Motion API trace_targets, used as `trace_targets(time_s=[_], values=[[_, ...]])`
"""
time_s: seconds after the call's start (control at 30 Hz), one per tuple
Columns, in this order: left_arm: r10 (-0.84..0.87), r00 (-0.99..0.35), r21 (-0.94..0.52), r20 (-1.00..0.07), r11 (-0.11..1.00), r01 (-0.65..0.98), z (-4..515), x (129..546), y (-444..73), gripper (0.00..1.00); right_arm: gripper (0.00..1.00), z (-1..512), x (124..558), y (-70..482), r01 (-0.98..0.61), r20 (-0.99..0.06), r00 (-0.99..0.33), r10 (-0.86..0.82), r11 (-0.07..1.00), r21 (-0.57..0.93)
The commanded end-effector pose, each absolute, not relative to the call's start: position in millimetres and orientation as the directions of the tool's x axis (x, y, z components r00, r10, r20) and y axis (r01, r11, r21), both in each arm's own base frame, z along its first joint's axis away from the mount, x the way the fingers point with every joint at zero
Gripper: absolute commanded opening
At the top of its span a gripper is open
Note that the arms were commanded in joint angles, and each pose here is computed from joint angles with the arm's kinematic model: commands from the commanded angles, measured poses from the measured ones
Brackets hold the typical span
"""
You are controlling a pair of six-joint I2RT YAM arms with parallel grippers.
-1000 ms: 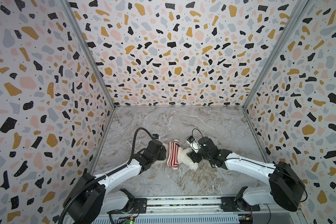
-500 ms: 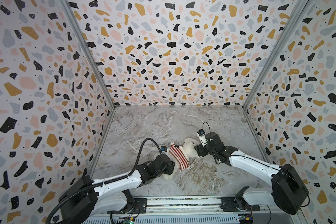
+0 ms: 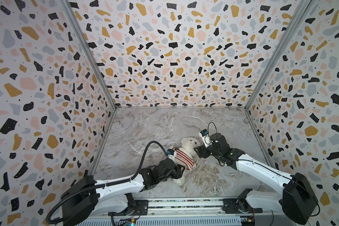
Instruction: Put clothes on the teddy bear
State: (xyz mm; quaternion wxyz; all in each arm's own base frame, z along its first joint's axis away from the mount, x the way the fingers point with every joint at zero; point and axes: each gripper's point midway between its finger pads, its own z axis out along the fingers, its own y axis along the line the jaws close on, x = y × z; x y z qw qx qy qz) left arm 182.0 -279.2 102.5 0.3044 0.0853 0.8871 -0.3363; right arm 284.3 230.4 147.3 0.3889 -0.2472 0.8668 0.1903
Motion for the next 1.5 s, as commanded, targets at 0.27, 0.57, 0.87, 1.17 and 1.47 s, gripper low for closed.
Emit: trace_targets(time_s=[0.27, 0.57, 0.87, 1.17, 1.47], values=[[-0.074, -0.731, -0.542, -0.679, 0.722, 0.43, 166.8, 201.4, -267.5, 0.67, 0.81, 152.1, 297.3, 250.7, -0.591, -0.776, -0.576, -0.258, 0.787, 0.177], [-0.141, -0.74, -0.466, -0.657, 0.848, 0.253, 140.3, 261.6, -204.5, 0.68, 0.8, 143.7, 292.0, 255.3, -0.598, -0.763, -0.591, -0.261, 0.777, 0.197], [-0.078, -0.821, -0.547, -0.565, 0.781, 0.302, 101.0, 242.9, -230.9, 0.7, 0.81, 144.2, 282.3, 258.3, -0.601, -0.759, -0.608, -0.233, 0.759, 0.249], [-0.07, -0.82, -0.623, -0.568, 0.687, 0.373, 107.0, 208.8, -278.2, 0.66, 0.81, 136.4, 258.9, 259.7, -0.595, -0.722, -0.664, -0.193, 0.721, 0.355], [-0.038, -0.819, -0.649, -0.572, 0.632, 0.424, 106.4, 185.9, -322.8, 0.64, 0.82, 129.1, 234.2, 253.4, -0.583, -0.694, -0.698, -0.18, 0.705, 0.404]])
